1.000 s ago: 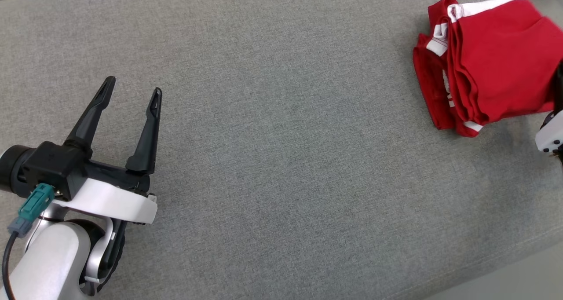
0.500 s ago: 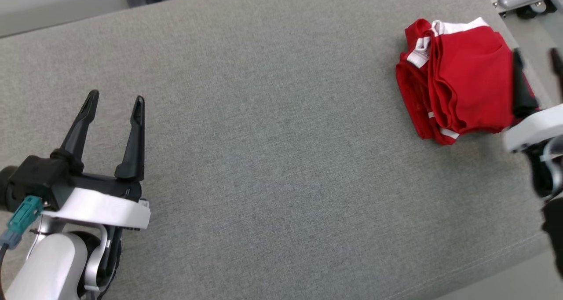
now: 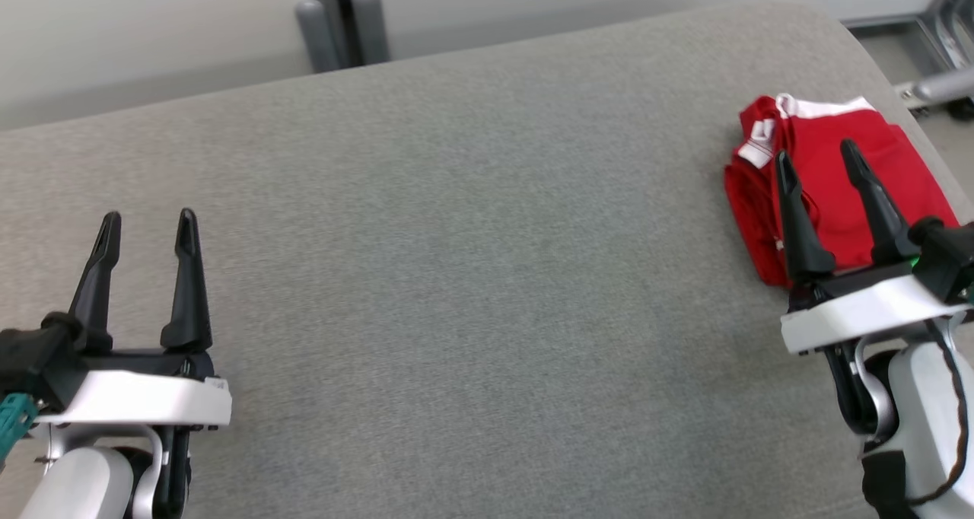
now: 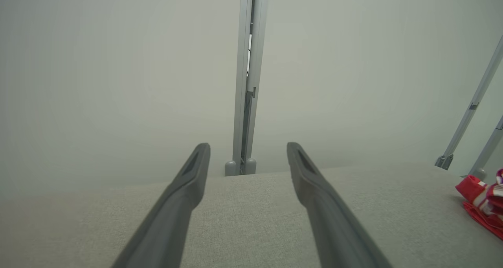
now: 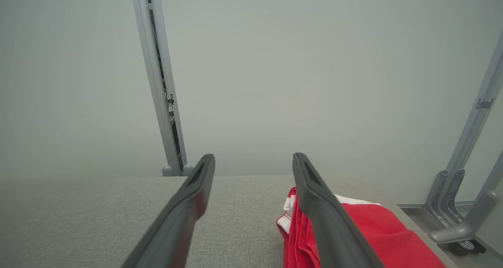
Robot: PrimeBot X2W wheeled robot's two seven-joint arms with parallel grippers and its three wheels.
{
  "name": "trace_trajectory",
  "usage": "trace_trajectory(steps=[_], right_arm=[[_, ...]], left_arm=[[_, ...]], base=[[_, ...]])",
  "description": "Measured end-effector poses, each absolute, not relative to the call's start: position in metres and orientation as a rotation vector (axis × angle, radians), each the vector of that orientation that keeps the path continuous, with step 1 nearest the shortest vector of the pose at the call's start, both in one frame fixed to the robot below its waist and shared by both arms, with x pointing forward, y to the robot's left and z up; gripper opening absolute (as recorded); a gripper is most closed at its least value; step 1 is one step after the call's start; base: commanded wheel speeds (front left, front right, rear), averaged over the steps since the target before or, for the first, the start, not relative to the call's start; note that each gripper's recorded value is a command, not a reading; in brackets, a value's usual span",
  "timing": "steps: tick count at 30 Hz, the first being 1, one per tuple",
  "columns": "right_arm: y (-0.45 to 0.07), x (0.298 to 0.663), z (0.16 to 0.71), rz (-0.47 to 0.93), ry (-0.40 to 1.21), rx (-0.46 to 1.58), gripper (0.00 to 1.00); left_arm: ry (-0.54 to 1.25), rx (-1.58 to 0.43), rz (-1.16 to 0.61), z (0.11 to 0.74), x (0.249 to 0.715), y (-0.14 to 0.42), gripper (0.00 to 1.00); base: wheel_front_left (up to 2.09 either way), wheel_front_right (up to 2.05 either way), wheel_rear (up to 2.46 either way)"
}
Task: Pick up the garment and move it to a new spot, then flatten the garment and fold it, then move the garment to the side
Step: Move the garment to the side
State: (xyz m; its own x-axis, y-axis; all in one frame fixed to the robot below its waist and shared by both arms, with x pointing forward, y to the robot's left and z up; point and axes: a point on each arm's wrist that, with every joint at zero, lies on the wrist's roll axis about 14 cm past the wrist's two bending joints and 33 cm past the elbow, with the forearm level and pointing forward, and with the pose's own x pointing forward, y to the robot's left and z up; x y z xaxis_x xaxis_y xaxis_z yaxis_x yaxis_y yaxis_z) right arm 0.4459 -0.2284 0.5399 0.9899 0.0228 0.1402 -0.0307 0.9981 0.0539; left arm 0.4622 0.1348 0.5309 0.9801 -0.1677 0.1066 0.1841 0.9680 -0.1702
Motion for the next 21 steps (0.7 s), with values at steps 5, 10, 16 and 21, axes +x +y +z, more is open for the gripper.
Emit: trace_trajectory(steps=[5, 10, 16, 21], right_arm=[[-0.208, 0.436, 0.547, 0.060, -0.146, 0.067, 1.00], [-0.193, 0.424, 0.548, 0.086, -0.128, 0.066, 1.00], [-0.184, 0.405, 0.549, 0.094, -0.109, 0.067, 1.00], [-0.188, 0.390, 0.550, 0.073, -0.099, 0.079, 1.00]], left_arm=[[-0.099, -0.170, -0.095, 0.535, 0.443, 0.167, 1.00], [-0.091, -0.142, -0.052, 0.535, 0.420, 0.190, 1.00], [-0.090, -0.114, -0.021, 0.538, 0.393, 0.210, 1.00], [-0.096, -0.111, -0.024, 0.541, 0.379, 0.210, 1.00]], base=[[0.00, 0.00, 0.00], [0.00, 0.00, 0.00], [0.00, 0.00, 0.00], [0.00, 0.00, 0.00]])
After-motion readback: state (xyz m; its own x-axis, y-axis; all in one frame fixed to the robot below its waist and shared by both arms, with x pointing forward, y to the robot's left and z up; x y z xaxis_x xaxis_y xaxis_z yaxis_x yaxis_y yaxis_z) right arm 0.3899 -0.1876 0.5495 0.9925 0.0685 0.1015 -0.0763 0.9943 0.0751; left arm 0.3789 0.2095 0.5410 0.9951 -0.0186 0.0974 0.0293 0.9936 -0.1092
